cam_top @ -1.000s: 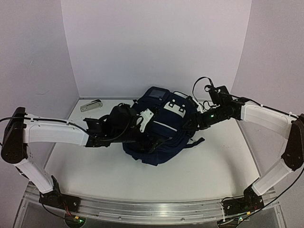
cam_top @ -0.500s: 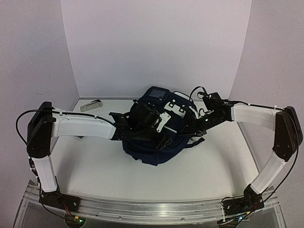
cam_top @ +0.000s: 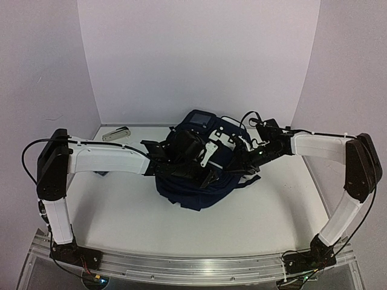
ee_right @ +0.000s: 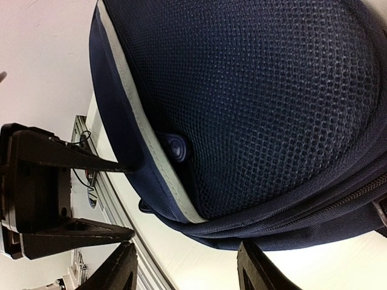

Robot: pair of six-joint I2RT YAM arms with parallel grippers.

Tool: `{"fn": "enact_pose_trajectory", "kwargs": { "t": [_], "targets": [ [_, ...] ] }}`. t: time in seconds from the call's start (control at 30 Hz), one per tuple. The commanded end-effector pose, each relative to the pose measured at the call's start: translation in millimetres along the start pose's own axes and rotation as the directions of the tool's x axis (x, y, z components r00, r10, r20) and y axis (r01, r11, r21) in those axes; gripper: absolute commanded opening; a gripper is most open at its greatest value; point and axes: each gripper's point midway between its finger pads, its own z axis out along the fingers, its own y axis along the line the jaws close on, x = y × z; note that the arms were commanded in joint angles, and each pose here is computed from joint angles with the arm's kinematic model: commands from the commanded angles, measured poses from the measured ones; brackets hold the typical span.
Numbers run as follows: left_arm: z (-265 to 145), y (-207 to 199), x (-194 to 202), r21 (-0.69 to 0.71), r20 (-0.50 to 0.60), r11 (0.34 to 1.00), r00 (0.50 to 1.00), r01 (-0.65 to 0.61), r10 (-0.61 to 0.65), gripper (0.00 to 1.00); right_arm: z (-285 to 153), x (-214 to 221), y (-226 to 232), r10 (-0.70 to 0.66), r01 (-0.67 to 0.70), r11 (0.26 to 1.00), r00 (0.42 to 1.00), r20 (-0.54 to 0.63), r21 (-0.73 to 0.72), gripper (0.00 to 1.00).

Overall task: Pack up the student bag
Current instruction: Unzip the student bag at the center of the board.

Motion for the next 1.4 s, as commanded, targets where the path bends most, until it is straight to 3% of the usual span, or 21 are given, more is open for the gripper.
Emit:
{"fn": "enact_pose_trajectory", "kwargs": {
  "t": [0.0,0.47,0.9,1.17,1.37],
  "targets": [
    [-18,-15,-2,0.072,-0.022,0.997,0.999,0.041,-0.040,0.41,0,-8,5,-0.011,0.011,1.000,1.000,0.024,-0.029,0.56],
    [-38,-21,-8,0.070,0.000,0.996,0.999,0.053,-0.053,0.41,2,-7,3,-0.008,0.009,1.000,1.000,0.021,-0.028,0.56],
    [-12,-11,3,0.005,-0.053,0.999,0.998,0.032,-0.032,0.47,5,-7,1,0.003,-0.003,0.999,1.000,0.014,-0.034,0.55],
    [9,-13,1,0.002,-0.074,1.000,0.997,0.005,-0.005,0.45,9,-8,-1,0.023,-0.022,0.999,1.000,0.013,-0.046,0.54],
    [18,-8,-4,-0.027,-0.075,1.000,0.997,-0.007,0.005,0.32,12,-11,1,0.038,-0.036,0.997,0.999,0.017,-0.064,0.53]
  ]
}}
